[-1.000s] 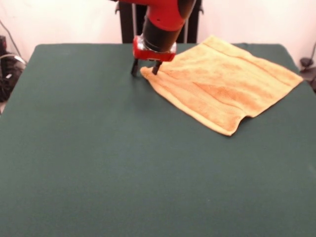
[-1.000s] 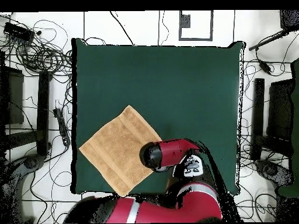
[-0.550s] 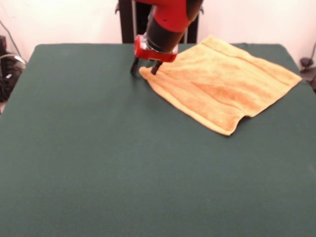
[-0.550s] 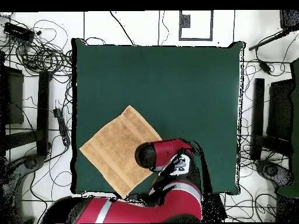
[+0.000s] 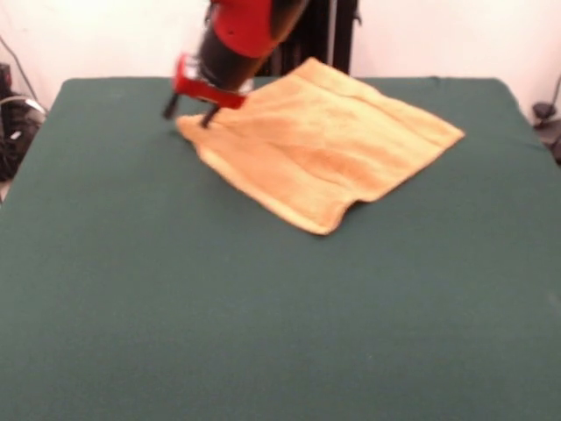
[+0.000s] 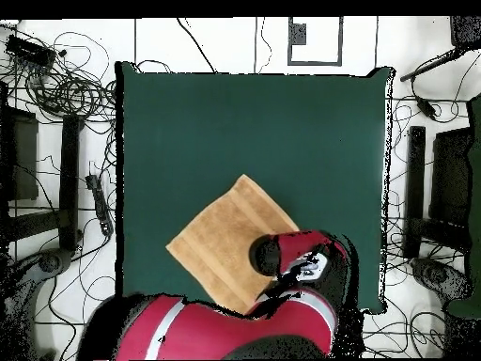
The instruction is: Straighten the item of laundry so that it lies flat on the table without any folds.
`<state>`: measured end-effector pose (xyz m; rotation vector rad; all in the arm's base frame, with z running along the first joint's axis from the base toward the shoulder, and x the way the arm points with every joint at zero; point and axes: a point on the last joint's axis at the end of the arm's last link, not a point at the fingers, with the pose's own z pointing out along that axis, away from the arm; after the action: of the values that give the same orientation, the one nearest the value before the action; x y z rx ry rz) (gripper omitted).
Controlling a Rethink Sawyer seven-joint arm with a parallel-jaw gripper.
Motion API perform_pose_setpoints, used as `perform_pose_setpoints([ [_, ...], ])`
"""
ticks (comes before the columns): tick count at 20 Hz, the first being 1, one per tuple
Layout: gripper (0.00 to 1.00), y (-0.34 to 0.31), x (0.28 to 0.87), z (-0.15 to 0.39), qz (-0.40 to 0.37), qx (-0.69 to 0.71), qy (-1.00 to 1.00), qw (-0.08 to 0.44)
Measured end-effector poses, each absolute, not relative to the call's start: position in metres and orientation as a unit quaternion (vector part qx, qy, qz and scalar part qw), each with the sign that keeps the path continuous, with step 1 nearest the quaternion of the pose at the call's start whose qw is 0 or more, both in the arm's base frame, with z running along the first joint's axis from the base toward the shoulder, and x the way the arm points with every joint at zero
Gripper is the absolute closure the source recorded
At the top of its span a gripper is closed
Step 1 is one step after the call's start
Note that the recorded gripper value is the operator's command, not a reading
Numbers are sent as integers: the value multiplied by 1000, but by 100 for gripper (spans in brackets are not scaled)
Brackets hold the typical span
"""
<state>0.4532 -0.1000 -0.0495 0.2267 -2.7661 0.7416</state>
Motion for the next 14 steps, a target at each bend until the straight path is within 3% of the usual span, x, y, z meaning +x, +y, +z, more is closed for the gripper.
perform_pose_setpoints([
  [14,0,-228,413,-47,276,42,-954,113],
])
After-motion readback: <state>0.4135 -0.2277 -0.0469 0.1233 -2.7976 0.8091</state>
